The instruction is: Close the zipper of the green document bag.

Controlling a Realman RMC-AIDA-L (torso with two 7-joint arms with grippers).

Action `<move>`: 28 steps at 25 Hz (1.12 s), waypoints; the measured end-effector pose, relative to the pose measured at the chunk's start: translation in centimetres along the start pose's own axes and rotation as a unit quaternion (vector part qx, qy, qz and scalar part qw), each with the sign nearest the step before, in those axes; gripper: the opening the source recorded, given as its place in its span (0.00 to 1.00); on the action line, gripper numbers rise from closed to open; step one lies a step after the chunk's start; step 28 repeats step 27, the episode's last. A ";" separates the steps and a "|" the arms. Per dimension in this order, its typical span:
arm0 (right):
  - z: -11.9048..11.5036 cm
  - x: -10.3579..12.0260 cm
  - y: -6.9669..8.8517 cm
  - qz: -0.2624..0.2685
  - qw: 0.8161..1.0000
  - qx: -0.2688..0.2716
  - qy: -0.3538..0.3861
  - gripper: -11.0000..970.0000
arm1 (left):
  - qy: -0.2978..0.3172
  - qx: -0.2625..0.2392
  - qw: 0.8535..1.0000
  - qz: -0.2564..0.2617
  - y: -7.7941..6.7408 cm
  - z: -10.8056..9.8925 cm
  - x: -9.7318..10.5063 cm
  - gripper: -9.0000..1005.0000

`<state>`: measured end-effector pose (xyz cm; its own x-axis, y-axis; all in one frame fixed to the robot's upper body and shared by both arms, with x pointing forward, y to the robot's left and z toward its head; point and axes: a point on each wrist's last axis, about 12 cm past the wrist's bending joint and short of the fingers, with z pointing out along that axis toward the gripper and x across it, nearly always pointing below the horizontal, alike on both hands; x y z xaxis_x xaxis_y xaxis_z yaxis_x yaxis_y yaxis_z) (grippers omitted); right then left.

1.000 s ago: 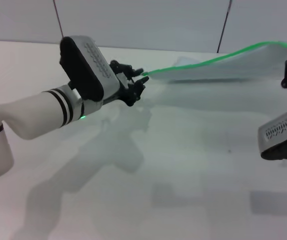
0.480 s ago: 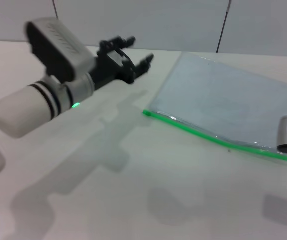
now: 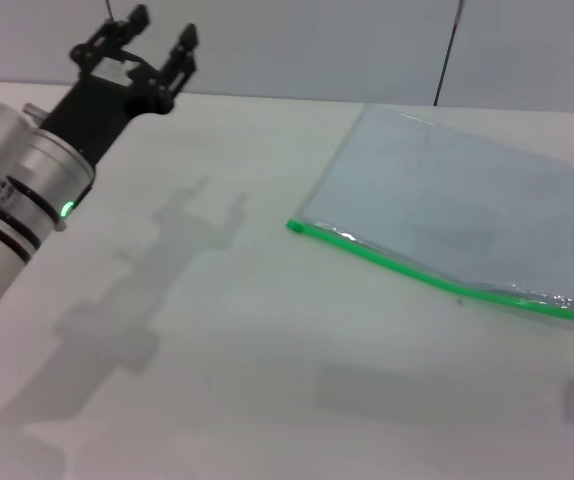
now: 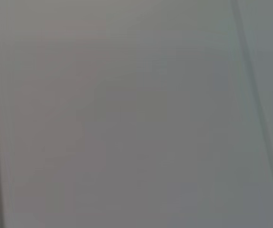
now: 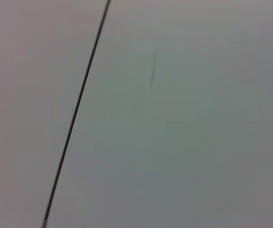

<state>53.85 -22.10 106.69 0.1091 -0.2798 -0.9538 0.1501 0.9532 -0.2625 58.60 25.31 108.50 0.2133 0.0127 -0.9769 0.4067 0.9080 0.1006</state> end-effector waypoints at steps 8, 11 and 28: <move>0.7 3.0 -1.6 0.088 0.995 -0.037 0.033 0.60 | 0.012 -0.044 0.999 -0.018 1.1 -1.0 0.9 0.61; 0.8 3.6 -2.2 0.093 0.994 -0.044 0.033 0.60 | 0.017 -0.046 0.999 -0.019 1.2 -1.2 1.1 0.61; 3.4 3.5 -0.5 0.042 0.992 -0.102 0.063 0.59 | 0.036 -0.038 0.998 -0.022 0.9 -1.0 1.7 0.61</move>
